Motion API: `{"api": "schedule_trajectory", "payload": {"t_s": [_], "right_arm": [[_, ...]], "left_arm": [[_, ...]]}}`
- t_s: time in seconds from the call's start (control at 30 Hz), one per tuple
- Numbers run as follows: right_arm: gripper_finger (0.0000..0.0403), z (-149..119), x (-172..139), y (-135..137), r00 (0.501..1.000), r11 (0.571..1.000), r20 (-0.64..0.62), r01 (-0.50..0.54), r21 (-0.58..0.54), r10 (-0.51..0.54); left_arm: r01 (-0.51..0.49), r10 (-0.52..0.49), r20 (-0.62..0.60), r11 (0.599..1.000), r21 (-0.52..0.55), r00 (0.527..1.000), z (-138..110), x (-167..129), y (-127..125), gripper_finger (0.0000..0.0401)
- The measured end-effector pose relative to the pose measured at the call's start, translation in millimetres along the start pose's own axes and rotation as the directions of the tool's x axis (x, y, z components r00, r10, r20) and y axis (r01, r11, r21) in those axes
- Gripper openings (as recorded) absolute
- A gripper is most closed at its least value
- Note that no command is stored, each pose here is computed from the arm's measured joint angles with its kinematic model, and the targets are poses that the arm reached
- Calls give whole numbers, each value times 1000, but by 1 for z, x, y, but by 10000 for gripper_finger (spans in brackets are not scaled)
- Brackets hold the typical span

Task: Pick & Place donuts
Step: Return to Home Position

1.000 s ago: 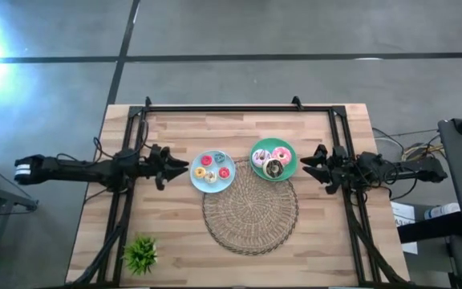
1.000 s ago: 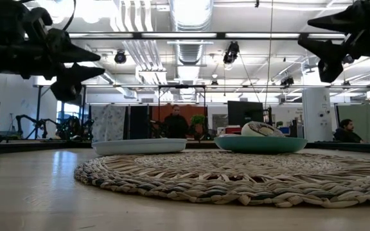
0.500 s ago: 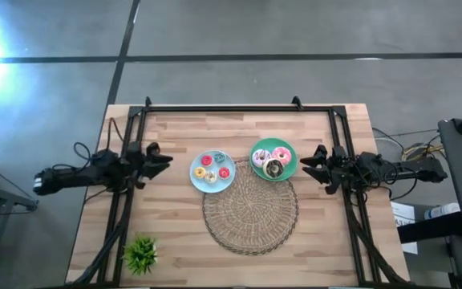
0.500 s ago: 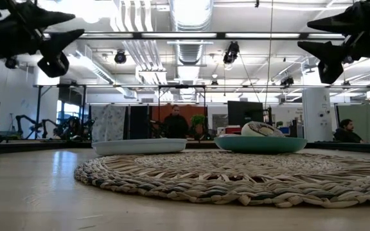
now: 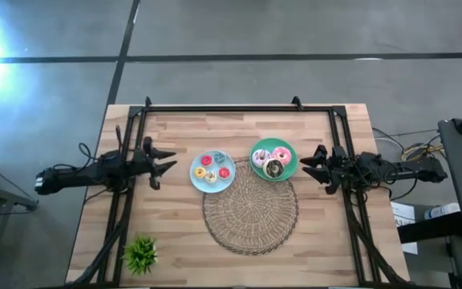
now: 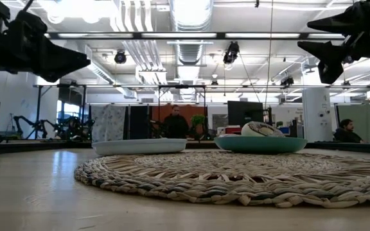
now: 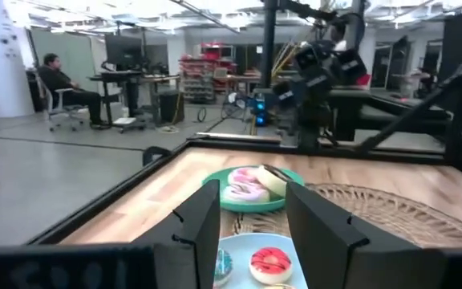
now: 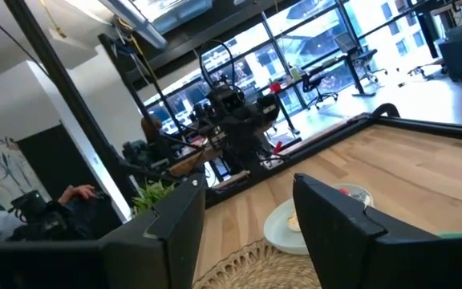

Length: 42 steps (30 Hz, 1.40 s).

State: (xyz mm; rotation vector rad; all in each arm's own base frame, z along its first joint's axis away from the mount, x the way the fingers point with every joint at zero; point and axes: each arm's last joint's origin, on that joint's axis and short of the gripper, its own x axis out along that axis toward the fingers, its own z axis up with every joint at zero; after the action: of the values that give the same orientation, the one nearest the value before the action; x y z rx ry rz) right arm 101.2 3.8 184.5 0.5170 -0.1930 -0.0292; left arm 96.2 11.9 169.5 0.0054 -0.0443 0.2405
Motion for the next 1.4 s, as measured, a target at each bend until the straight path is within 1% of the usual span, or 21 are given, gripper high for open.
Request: {"api": "schedule_trajectory", "payload": {"t_s": [0.23, 0.47, 0.8, 1.27, 1.4], "right_arm": [[180, 0, 0, 0, 1000, 1000, 1, 0, 0, 0], [178, 0, 0, 0, 1000, 1000, 1, 0, 0, 0], [178, 0, 0, 0, 1000, 1000, 1, 0, 0, 0], [178, 0, 0, 0, 1000, 1000, 0, 0, 0, 0], [178, -1, 0, 0, 1000, 998, -13, 1, -55, -2]], "left_arm": [[17, -17, -8, 1000, 19, 1000, -1, 0, -1, 117], [11, -11, 6, 1000, -18, 1000, 0, 0, 0, 117], [10, -10, -22, 1000, -16, 1000, -2, 2, -1, 117], [12, -12, -28, 1000, -15, 1000, -2, 2, -1, 117], [12, -12, -28, 1000, -15, 1000, -2, 2, -1, 117]]}}
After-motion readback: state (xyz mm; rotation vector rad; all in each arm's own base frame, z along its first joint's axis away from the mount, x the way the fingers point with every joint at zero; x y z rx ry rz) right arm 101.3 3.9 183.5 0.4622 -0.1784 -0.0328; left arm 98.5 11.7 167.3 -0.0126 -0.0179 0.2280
